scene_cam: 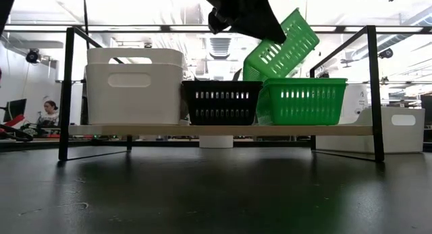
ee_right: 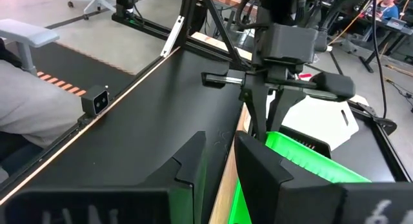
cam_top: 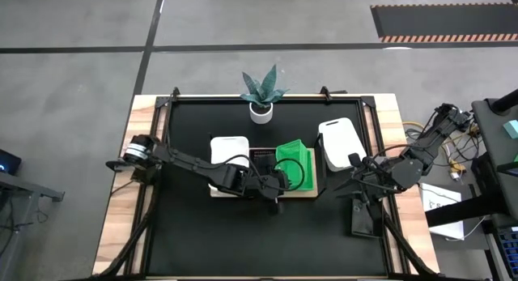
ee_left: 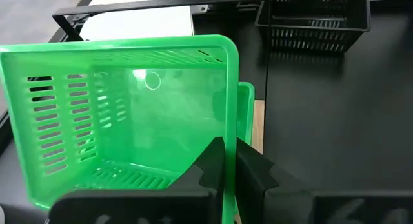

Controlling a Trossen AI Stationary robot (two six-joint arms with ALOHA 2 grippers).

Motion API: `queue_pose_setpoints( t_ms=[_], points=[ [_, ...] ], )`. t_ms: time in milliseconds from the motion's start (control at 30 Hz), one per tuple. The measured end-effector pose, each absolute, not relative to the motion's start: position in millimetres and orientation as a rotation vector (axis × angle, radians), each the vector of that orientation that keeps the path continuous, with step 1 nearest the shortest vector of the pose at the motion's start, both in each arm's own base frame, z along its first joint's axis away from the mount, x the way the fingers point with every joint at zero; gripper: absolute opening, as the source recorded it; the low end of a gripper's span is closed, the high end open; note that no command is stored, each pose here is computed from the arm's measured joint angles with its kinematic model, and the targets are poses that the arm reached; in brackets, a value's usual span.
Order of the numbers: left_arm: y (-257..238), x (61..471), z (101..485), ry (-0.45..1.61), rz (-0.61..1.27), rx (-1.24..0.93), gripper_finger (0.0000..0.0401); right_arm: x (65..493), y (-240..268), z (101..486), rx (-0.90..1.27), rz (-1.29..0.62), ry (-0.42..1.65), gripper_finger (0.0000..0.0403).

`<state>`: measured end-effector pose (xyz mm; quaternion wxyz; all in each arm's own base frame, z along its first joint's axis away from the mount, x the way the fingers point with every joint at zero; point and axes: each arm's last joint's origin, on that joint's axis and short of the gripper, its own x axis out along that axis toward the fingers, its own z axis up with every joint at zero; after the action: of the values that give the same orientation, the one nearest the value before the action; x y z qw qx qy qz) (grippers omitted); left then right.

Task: Stack baskets on shelf by color
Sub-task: Stack the green bin on top of the other green bins on the shelf, then stack the white bin on top of the other white bins on the shelf

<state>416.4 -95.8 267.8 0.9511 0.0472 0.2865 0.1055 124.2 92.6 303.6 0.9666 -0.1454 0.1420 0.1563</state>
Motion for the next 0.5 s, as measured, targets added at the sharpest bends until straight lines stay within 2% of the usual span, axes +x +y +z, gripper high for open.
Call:
queue_pose_setpoints(
  t_ms=[500],
  points=[
    [-95.9,416.4,267.1,0.586,0.217,0.099,0.0117,124.3,92.6,303.3,-0.293,0.316,0.289,0.0084]
  ],
)
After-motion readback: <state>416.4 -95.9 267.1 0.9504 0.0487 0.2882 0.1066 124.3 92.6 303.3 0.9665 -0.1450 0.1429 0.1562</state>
